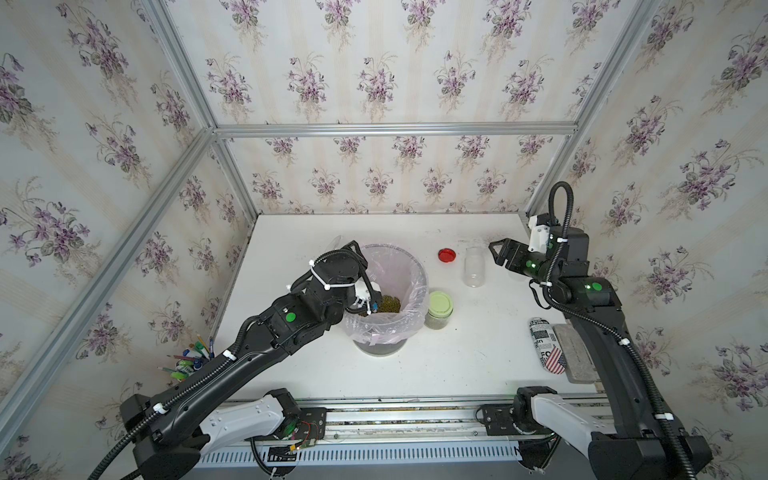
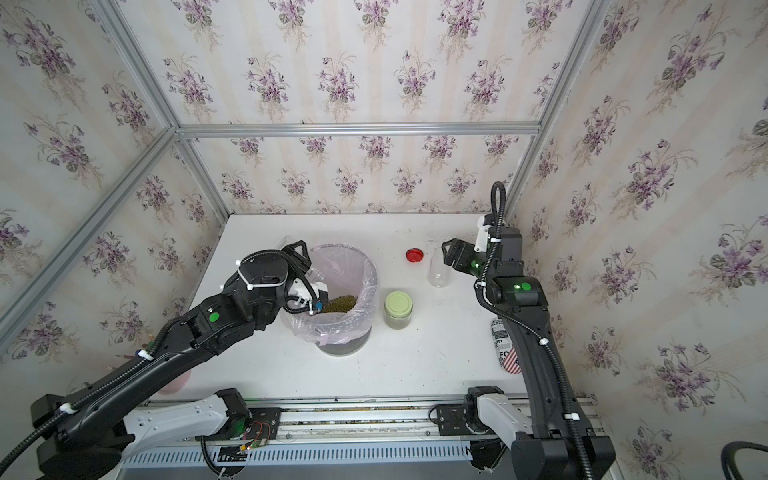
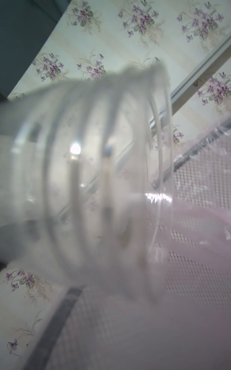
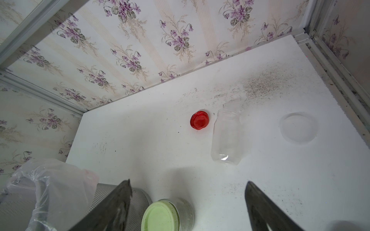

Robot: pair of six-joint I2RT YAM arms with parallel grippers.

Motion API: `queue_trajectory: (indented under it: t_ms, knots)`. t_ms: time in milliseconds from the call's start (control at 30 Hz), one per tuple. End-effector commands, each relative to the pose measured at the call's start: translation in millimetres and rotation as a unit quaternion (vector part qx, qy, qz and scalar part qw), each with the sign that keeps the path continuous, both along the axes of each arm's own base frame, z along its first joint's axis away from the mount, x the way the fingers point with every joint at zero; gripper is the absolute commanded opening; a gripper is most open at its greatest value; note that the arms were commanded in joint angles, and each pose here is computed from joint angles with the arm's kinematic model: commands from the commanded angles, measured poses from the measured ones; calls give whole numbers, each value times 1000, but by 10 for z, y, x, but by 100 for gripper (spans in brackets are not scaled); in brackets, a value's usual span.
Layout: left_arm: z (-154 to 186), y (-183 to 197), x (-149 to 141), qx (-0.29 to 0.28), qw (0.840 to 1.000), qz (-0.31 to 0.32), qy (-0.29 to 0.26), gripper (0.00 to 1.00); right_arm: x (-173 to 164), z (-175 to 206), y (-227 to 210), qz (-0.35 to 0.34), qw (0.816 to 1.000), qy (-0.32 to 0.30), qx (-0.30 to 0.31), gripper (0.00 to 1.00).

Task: Empty moldy mung beans from jars
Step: Pour the moldy mung beans from the jar into the trash bin.

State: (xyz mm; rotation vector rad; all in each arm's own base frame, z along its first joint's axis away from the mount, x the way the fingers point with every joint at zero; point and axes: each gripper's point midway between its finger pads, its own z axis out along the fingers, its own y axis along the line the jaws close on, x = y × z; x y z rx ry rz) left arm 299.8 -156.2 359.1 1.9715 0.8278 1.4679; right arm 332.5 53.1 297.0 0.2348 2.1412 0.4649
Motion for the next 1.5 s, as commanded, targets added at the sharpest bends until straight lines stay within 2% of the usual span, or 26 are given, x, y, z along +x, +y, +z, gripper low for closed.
queue_trajectory:
  t_ms: [0, 100, 300, 433, 533, 733, 800, 867, 967, 1133, 1300, 1467]
  knots:
    - [189, -70, 20, 21, 999, -23, -32, 37, 12, 70, -28, -8, 1000, -12, -3, 86]
    - [-85, -1, 53, 54, 999, -7, -1, 37, 21, 47, -37, -11, 1000, -9, -5, 86]
    - [292, -44, 3, 19, 999, -19, -42, 36, 45, 115, -18, -5, 1000, -15, -4, 86]
    - [12, 1, 19, 20, 1000, 2, -11, 37, 61, 44, -22, -8, 1000, -7, -3, 86]
    - [-31, 12, 15, -10, 1000, 16, 4, 37, 62, 73, -13, -7, 1000, -10, 1, 86]
    - [129, -21, -20, -77, 997, 16, 10, 36, 44, 193, -39, -10, 1000, -19, -8, 86]
    - [112, -35, -44, -115, 993, 21, 25, 36, 31, 187, -46, -12, 1000, -21, -7, 86]
    - [80, -66, -90, -160, 986, 22, 49, 37, 35, 151, -46, -14, 1000, -20, -5, 87]
    - [141, -114, -151, -243, 967, 25, 73, 36, 53, 105, -37, -13, 1000, -13, -3, 87]
    - [181, -245, -330, -354, 922, 24, 158, 37, 54, 177, -41, -13, 1000, -19, -3, 86]
    - [177, -361, -425, -421, 883, 25, 208, 37, 55, 220, -17, -8, 1000, -25, 2, 87]
    - [55, -486, -539, -451, 851, 20, 267, 39, 89, 152, -58, -20, 1000, -20, -2, 87]
